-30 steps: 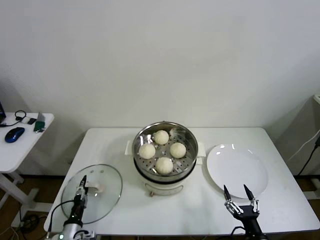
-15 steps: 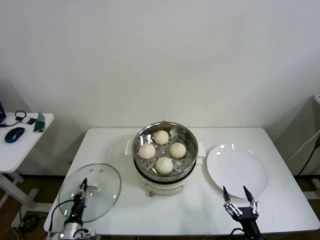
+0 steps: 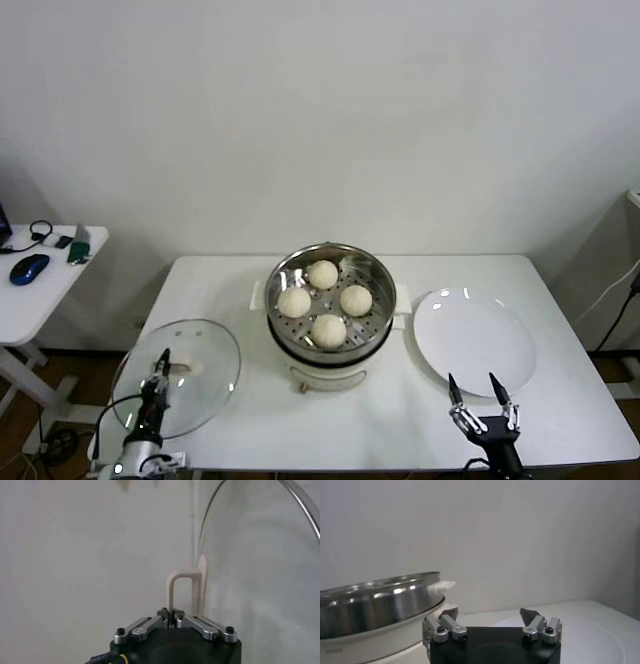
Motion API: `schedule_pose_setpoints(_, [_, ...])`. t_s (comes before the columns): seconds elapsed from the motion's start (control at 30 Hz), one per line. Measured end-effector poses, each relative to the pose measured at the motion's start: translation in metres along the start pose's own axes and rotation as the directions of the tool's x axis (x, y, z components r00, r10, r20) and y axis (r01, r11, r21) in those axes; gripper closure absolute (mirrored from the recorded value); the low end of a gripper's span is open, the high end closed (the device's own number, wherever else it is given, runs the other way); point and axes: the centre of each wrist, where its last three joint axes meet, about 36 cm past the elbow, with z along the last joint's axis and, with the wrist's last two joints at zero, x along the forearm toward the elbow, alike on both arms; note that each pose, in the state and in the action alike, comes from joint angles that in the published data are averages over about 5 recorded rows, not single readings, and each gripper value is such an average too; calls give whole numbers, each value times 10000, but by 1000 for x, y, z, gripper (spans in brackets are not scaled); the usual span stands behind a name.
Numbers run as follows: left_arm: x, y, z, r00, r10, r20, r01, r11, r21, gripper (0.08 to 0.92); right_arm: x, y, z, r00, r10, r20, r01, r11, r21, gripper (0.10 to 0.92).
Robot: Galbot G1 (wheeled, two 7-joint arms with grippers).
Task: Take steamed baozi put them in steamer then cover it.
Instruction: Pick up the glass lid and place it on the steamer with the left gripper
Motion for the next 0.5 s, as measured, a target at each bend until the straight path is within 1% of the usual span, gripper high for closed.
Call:
schedule_pose_setpoints(0.13, [-12, 43, -3, 9989, -285, -384, 288, 9995, 93, 858, 3, -1, 2, 9998, 32, -189, -28, 9998, 186, 200])
schedule_pose_setpoints(0.3, [-29, 104, -10, 9938, -704, -864, 715, 9974, 94, 858, 8, -2, 3, 9995, 74, -319, -65, 9995, 313, 200])
schedule_pose_setpoints(0.4, [-37, 138, -17, 9896, -982, -1049, 996, 9950, 84, 858, 10, -2, 4, 9993, 107, -369, -92, 9992, 387, 200])
schedule_pose_setpoints(0.5, [-43, 164, -27, 9861, -1196, -1149, 1216, 9925, 102, 858, 11, -2, 4, 9992, 112, -380, -95, 9990, 448, 200])
